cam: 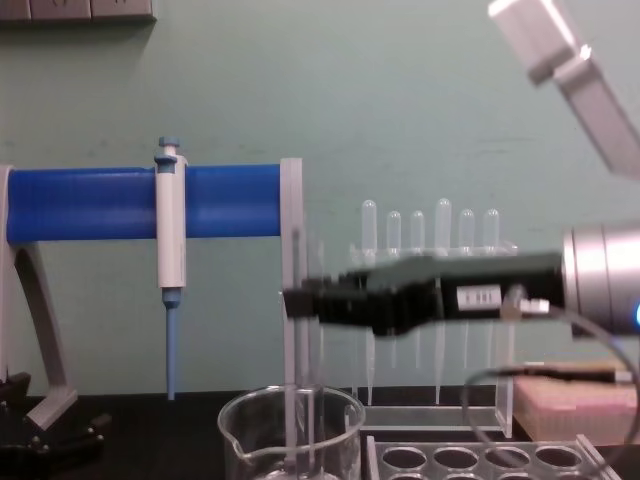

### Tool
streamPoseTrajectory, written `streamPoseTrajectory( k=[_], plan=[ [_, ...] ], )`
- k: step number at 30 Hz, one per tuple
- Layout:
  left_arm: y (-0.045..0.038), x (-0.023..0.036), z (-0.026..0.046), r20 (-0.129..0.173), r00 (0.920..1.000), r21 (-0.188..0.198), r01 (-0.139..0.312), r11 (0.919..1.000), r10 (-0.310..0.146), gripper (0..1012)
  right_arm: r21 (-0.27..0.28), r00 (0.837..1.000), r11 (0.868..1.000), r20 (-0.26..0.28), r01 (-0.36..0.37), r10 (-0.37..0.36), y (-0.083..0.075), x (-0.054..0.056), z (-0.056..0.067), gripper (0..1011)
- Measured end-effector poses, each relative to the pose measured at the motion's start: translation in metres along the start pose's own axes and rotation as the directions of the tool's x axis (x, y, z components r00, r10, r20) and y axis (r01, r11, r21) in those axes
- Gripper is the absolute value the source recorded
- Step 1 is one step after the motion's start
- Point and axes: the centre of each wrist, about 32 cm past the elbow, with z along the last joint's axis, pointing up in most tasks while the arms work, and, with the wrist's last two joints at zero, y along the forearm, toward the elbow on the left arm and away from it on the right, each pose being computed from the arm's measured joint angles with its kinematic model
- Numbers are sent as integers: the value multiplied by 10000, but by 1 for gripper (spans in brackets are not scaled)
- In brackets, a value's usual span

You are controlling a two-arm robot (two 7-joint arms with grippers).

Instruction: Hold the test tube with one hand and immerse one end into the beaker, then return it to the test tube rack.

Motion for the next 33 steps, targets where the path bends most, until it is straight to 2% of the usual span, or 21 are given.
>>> streamPoseTrajectory(
  k=[1,9,14,19,23,26,29,33],
  plan=[
    [0,0,0,0,10000,0,0,10000,0,1000,0,10000,10000,0,0,0,0,0,0,222],
    [0,0,0,-1,10000,0,0,10000,0,1000,422,9986,9991,507,105,-126,-90,-11,369,222],
    [0,0,0,0,10000,0,0,10000,0,1000,726,9966,9962,633,481,-527,-248,-49,575,222],
    [0,0,0,0,10000,0,0,10000,0,1000,761,9930,9936,777,834,-893,-468,-122,675,222],
    [0,0,0,0,10000,0,0,10000,0,1000,553,9892,9912,778,1204,-1245,-736,-214,658,222],
    [0,0,0,0,10000,0,1,10000,-1,1000,427,9873,9892,694,1401,-1429,-857,-253,604,222],
    [0,0,0,0,10000,0,0,10000,0,1000,285,9837,9845,443,1731,-1743,-1035,-299,463,222],
    [0,0,0,0,10000,-1,0,10000,0,1000,212,9809,9810,219,1928,-1933,-1128,-326,320,221]
  ],
)
